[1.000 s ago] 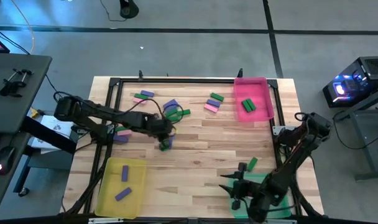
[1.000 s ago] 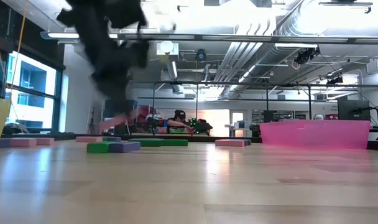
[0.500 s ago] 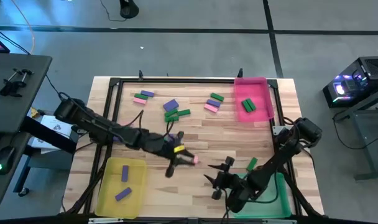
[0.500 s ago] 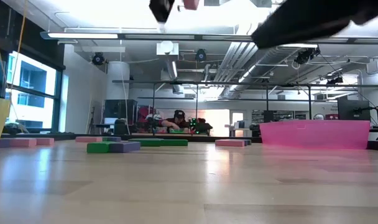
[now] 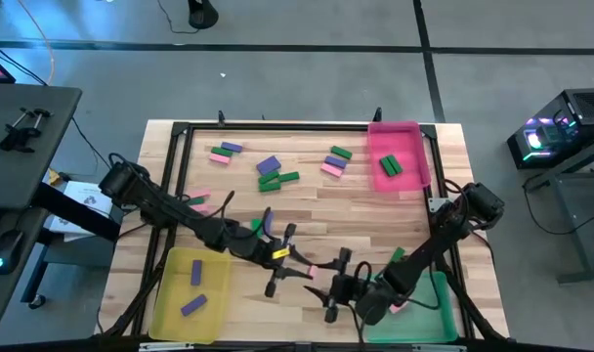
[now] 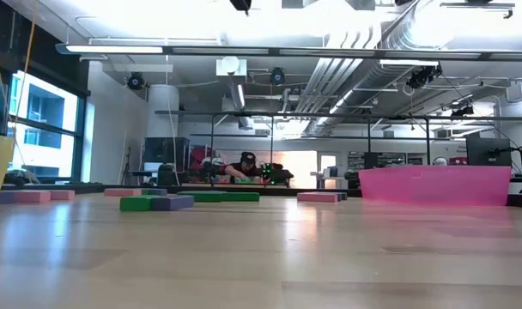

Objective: Sort blocks
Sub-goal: Put the pink block into the green bin

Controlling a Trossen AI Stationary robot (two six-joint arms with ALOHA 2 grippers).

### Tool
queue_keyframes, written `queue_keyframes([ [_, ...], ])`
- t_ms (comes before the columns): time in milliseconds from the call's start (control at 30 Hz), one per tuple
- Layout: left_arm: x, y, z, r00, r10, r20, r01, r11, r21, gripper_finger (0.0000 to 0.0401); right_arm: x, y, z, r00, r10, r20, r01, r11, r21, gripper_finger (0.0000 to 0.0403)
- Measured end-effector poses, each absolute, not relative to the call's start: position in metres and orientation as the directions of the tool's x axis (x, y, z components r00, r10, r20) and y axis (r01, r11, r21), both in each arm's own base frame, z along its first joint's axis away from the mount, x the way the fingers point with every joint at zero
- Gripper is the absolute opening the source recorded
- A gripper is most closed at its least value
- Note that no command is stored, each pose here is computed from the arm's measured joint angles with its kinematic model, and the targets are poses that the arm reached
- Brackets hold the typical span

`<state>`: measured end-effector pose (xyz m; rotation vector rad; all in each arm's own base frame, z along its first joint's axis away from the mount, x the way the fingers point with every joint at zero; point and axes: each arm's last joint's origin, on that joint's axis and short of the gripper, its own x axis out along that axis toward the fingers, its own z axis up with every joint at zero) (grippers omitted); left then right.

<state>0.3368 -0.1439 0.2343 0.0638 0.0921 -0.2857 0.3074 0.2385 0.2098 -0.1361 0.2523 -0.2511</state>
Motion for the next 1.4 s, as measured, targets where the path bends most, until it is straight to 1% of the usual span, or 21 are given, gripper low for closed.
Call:
queue_keyframes([
  [100,0.338,-0.144,0.231,0.958,-0.266,-0.107,0.273,0.961,0.053,0.0067,0.308,0.238,0.211,0.937,-0.278,-0.213,0.246,0.955,-0.165,0.0236],
  [167,0.339,-0.145,0.228,0.957,-0.266,-0.113,0.273,0.96,0.055,0.0069,0.308,0.238,0.211,0.935,-0.281,-0.215,0.25,0.955,-0.16,0.0219],
  [233,0.34,-0.145,0.225,0.957,-0.265,-0.122,0.273,0.96,0.056,0.007,0.308,0.238,0.211,0.934,-0.283,-0.217,0.253,0.955,-0.156,0.0188],
  [333,0.341,-0.146,0.222,0.955,-0.266,-0.129,0.274,0.96,0.053,0.0073,0.306,0.238,0.211,0.931,-0.288,-0.223,0.254,0.952,-0.171,0.0126],
  [400,0.341,-0.147,0.221,0.954,-0.27,-0.131,0.279,0.958,0.063,0.0081,0.303,0.239,0.212,0.93,-0.283,-0.235,0.248,0.955,-0.165,0.0084],
  [433,0.341,-0.146,0.221,0.954,-0.269,-0.131,0.279,0.958,0.065,0.0087,0.301,0.238,0.213,0.928,-0.281,-0.244,0.246,0.955,-0.164,0.0073],
  [567,0.341,-0.146,0.221,0.955,-0.263,-0.137,0.272,0.961,0.054,0.0122,0.285,0.238,0.219,0.912,-0.283,-0.296,0.235,0.954,-0.186,0.0073],
  [633,0.341,-0.145,0.22,0.956,-0.254,-0.146,0.264,0.963,0.054,0.0142,0.272,0.242,0.221,0.906,-0.259,-0.334,0.209,0.961,-0.18,0.0073],
  [767,0.341,-0.142,0.213,0.961,-0.172,-0.216,0.181,0.983,0.02,0.0171,0.241,0.247,0.226,0.881,-0.226,-0.415,0.178,0.972,-0.152,0.0073],
  [833,0.34,-0.141,0.208,0.954,-0.147,-0.261,0.151,0.989,-0.005,0.0177,0.221,0.25,0.226,0.851,-0.17,-0.498,0.134,0.985,-0.107,0.0073],
  [900,0.339,-0.14,0.205,0.945,-0.137,-0.296,0.133,0.991,-0.036,0.018,0.2,0.254,0.226,0.79,-0.082,-0.607,0.085,0.996,-0.024,0.0073],
  [967,0.338,-0.14,0.202,0.938,-0.134,-0.321,0.12,0.991,-0.063,0.018,0.181,0.258,0.222,0.696,-0.003,-0.718,0.061,0.997,0.056,0.0073],
  [1033,0.337,-0.14,0.2,0.931,-0.132,-0.34,0.11,0.99,-0.083,0.0181,0.166,0.26,0.216,0.588,0.035,-0.808,0.078,0.992,0.1,0.0073],
  [1100,0.337,-0.14,0.2,0.93,-0.132,-0.343,0.104,0.99,-0.099,0.0181,0.153,0.263,0.211,0.493,0.048,-0.869,0.12,0.985,0.122,0.0073],
  [1167,0.337,-0.14,0.2,0.93,-0.132,-0.342,0.101,0.989,-0.106,0.0181,0.142,0.265,0.203,0.401,0.042,-0.915,0.144,0.984,0.109,0.0073],
  [1233,0.337,-0.14,0.2,0.93,-0.132,-0.343,0.101,0.989,-0.106,0.0181,0.135,0.269,0.196,0.32,0.053,-0.946,0.135,0.986,0.101,0.0076],
  [1333,0.337,-0.14,0.2,0.93,-0.131,-0.343,0.092,0.987,-0.129,0.0181,0.129,0.276,0.188,0.249,0.072,-0.966,0.115,0.988,0.103,0.0098],
  [1400,0.337,-0.14,0.199,0.93,-0.12,-0.348,0.065,0.984,-0.166,0.0181,0.128,0.278,0.183,0.231,0.069,-0.971,0.139,0.985,0.103,0.0116],
])
